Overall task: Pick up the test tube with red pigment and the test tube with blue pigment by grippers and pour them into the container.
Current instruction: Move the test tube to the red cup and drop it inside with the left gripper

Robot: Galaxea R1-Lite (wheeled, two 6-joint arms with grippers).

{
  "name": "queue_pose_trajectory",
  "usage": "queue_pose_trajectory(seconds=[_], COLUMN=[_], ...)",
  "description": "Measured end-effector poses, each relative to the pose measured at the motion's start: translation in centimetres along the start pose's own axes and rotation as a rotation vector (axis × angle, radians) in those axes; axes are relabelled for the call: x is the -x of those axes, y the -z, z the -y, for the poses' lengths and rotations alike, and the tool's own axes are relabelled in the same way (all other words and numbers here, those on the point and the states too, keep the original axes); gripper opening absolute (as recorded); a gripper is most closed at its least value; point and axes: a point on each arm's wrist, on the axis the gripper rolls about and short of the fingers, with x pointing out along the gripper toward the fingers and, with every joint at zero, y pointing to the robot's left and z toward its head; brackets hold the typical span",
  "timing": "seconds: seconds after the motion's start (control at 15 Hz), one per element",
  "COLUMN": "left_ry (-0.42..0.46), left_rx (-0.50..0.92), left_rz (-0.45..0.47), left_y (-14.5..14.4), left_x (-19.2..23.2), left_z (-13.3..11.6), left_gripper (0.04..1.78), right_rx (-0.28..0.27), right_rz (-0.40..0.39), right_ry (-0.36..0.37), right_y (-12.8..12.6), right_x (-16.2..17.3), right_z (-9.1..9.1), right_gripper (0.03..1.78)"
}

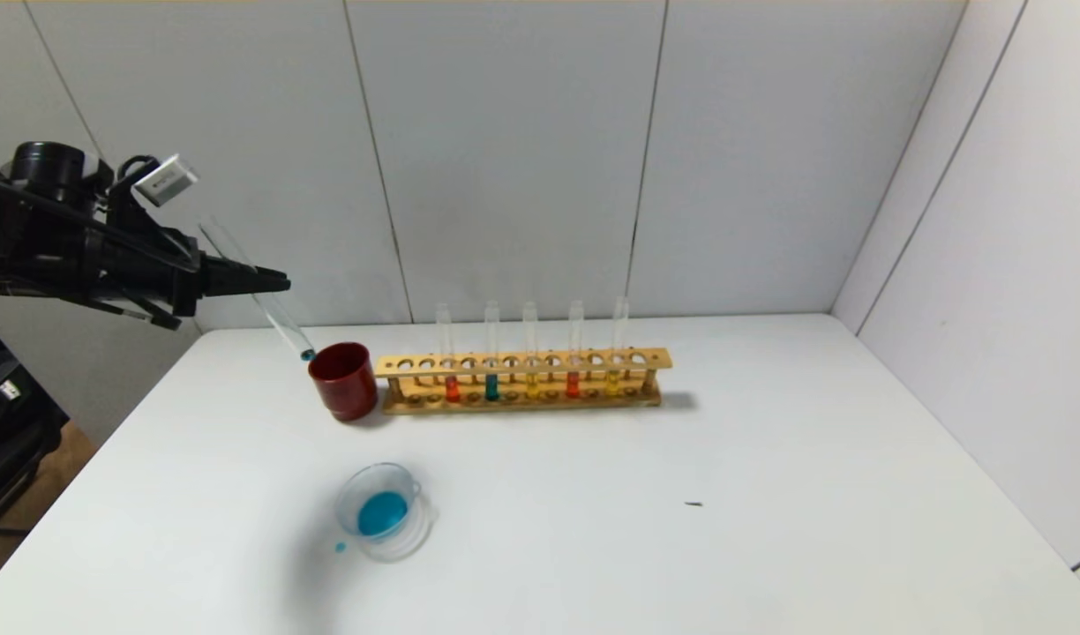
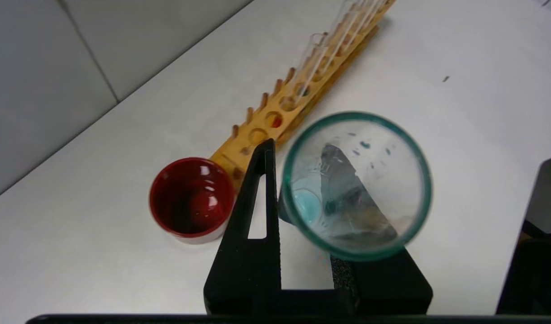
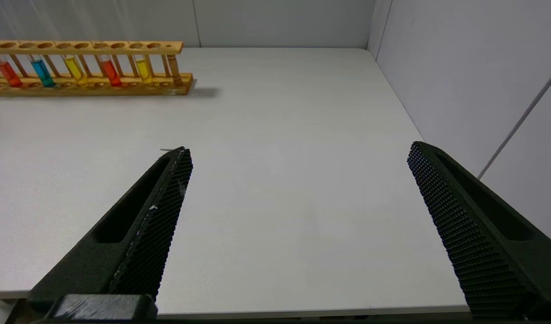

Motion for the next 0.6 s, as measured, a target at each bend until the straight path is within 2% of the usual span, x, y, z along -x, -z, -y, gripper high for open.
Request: queue_pose_trajectory(seconds=[0.4, 0.6], left_ry=[-0.118, -0.169], left_rx=[0.097, 0.057], left_rz=[-0.118, -0.127], left_y=[0.3, 0.4], left_x=[-3.3, -4.6], left_z=[-1.8, -2.7], left_gripper=[0.34, 0.34], right_rx=[0.000, 0.000], right_rz=[0.000, 0.000], right_ry=[0.000, 0.000], right_y=[0.0, 0.0], right_x=[0.0, 0.0], right_z=[0.0, 0.0], right_gripper=[1.75, 1.75])
